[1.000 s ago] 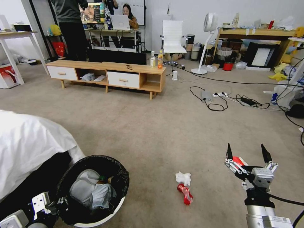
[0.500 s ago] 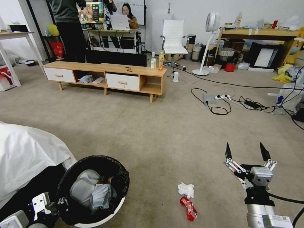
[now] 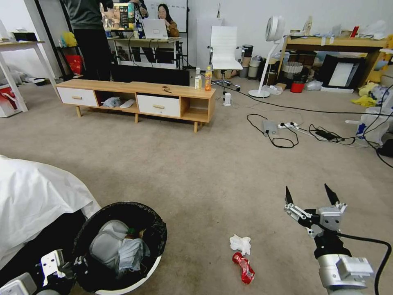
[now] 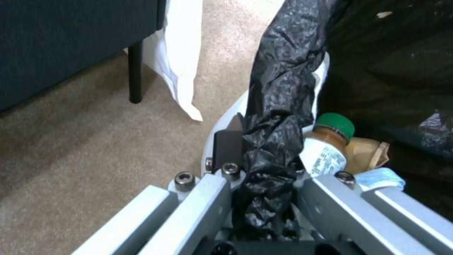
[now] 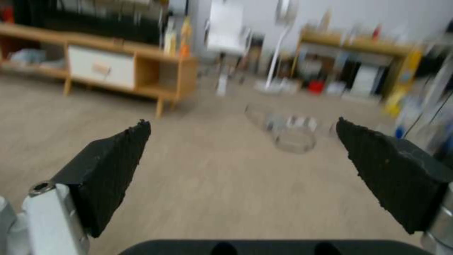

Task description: Pick up the trash bin and place the garbage on the floor into it.

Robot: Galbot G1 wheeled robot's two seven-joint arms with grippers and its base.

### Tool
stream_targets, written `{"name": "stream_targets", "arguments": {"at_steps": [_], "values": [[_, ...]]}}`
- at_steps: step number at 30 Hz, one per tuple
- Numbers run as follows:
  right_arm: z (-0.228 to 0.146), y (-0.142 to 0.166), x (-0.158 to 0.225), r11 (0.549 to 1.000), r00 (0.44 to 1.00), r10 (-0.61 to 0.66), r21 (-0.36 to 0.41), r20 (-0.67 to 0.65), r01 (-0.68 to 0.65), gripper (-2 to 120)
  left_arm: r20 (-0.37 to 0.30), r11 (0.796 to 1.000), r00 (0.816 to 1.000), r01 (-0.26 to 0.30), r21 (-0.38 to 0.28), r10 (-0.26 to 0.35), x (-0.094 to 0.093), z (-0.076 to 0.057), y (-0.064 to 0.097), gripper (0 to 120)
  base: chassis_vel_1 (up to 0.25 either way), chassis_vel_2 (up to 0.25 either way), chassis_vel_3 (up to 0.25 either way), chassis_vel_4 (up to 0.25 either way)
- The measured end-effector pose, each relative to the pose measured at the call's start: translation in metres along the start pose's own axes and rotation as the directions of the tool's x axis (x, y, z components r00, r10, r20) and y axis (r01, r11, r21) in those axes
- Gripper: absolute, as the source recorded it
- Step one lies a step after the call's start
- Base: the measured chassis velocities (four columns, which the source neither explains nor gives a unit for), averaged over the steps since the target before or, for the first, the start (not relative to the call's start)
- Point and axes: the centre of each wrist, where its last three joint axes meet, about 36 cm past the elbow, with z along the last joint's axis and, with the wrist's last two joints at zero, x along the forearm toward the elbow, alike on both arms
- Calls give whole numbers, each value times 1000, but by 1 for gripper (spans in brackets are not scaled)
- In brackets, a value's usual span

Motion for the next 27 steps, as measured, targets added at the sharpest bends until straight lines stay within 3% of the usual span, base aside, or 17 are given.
{"name": "stream_targets", "arguments": {"at_steps": [2,3,6,8,10,12,15,17,19,27], "values": [[-4,1,-1,1000,999,-11,-13,-39,11,100,1,1000,1000,0,0,0,0,0,0,1,0,0,0,0],[-15,5,-2,998,987,-52,-35,-155,47,100,1,1000,1000,-1,-1,1,0,0,0,1,0,0,0,0],[-25,12,-6,994,958,-108,-62,-265,95,100,0,1000,1000,-1,-1,1,0,0,0,1,0,0,0,0],[-26,14,-7,992,950,-124,-68,-287,109,100,0,1000,1000,-1,-1,1,0,0,0,1,0,0,0,0],[-30,19,-11,986,921,-165,-93,-352,141,100,1,1000,1000,0,-2,0,0,0,1,1,0,0,0,0],[-34,29,-20,973,850,-231,-132,-474,191,100,0,1000,1000,4,-1,-4,0,0,1,1,0,0,0,0],[-34,33,-24,967,814,-256,-138,-521,216,100,0,1000,1000,6,-1,-6,0,0,1,1,0,0,0,0],[-33,37,-37,953,747,-301,-159,-593,258,100,2,1000,1000,9,0,-9,0,0,2,1,0,0,0,0],[-30,37,-42,949,724,-311,-168,-616,266,100,3,1000,1000,8,0,-8,-1,0,2,1,0,0,0,0],[2,28,-58,966,687,-246,-112,-684,234,100,-17,1000,1000,2,2,-2,-14,5,4,1,0,0,0,0]]}}
